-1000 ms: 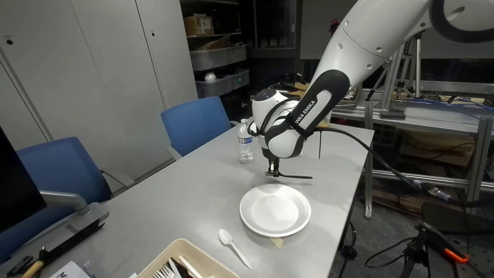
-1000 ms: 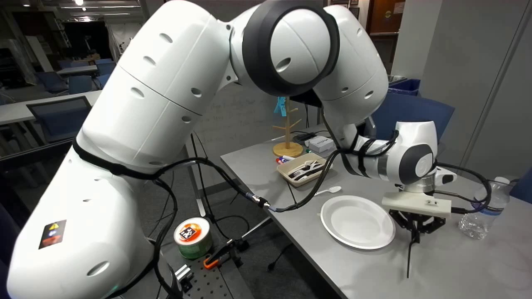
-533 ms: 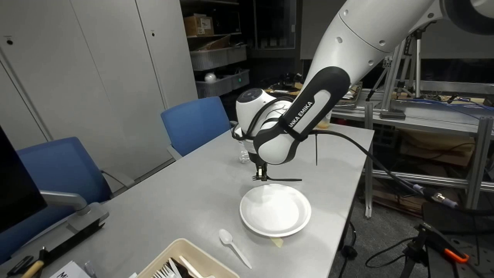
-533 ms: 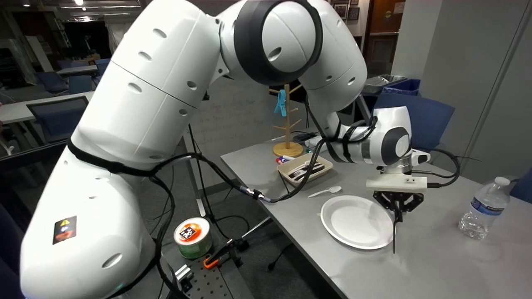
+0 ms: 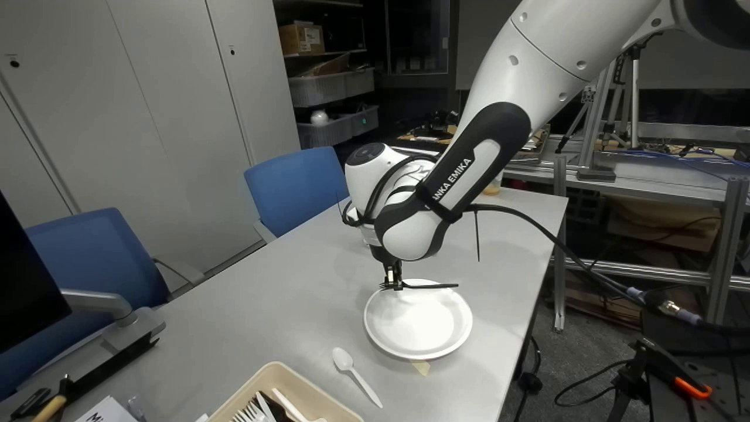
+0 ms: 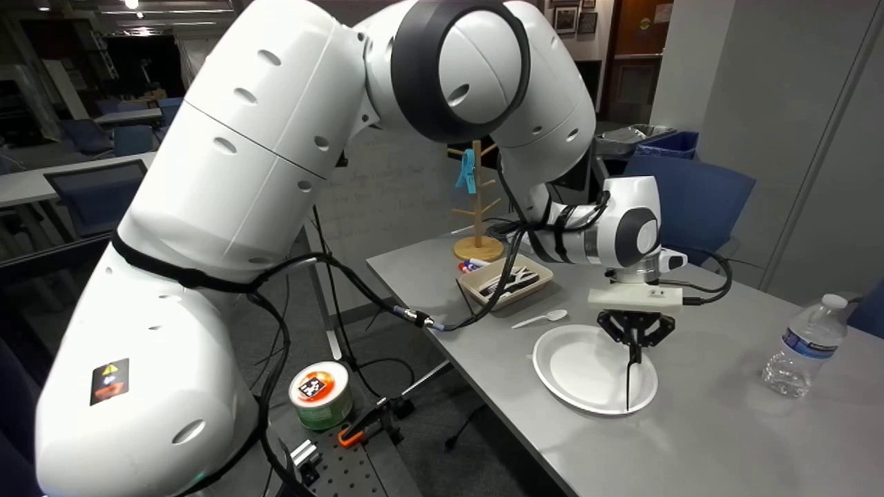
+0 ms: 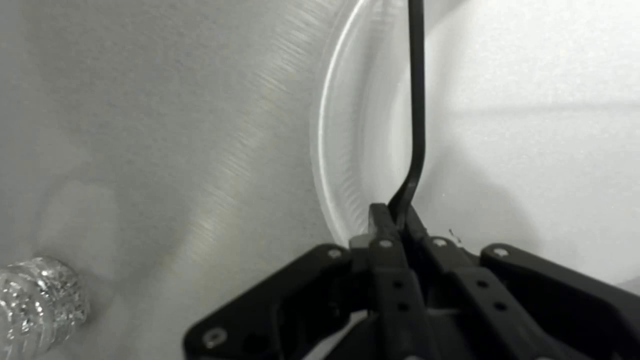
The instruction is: Put the fork and the spoon on the plate
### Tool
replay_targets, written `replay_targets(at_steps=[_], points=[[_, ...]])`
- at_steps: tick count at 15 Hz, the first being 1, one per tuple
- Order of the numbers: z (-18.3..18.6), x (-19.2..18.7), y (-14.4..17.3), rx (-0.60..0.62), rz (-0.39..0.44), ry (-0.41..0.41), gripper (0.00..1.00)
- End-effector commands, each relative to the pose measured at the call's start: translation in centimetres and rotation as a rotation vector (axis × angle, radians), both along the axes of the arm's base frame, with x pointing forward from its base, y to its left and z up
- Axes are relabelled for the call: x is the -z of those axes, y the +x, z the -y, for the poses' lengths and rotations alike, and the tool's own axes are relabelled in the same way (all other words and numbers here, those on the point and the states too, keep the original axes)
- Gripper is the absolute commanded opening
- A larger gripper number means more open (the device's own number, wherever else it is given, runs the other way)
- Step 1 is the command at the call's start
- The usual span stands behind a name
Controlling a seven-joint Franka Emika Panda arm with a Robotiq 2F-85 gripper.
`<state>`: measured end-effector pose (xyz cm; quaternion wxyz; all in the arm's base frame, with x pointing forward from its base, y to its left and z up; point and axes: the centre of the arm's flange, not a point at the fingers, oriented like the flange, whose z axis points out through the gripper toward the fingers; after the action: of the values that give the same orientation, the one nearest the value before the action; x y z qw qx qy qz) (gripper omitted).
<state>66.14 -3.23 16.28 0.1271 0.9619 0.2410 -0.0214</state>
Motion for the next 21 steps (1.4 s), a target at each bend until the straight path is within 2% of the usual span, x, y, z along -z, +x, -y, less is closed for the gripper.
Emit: replay_targets(at_steps=[1,11,12,13,21], points=[[-0.7,-0.7,-1.1,-0.005,-0.036,0.012,0.02],[-1.5,-0.3,-4.4,0.0,-0.092,0.043,0.02],[-1.5,-0.4,-4.6,-0.001,-0.095,0.047,0.21],[-1.5,-0.4,-4.8,0.0,-0.099,0.05,0.32],[-1.9,-0.9,-5.4,0.004,-0.127,0.052,0.92]])
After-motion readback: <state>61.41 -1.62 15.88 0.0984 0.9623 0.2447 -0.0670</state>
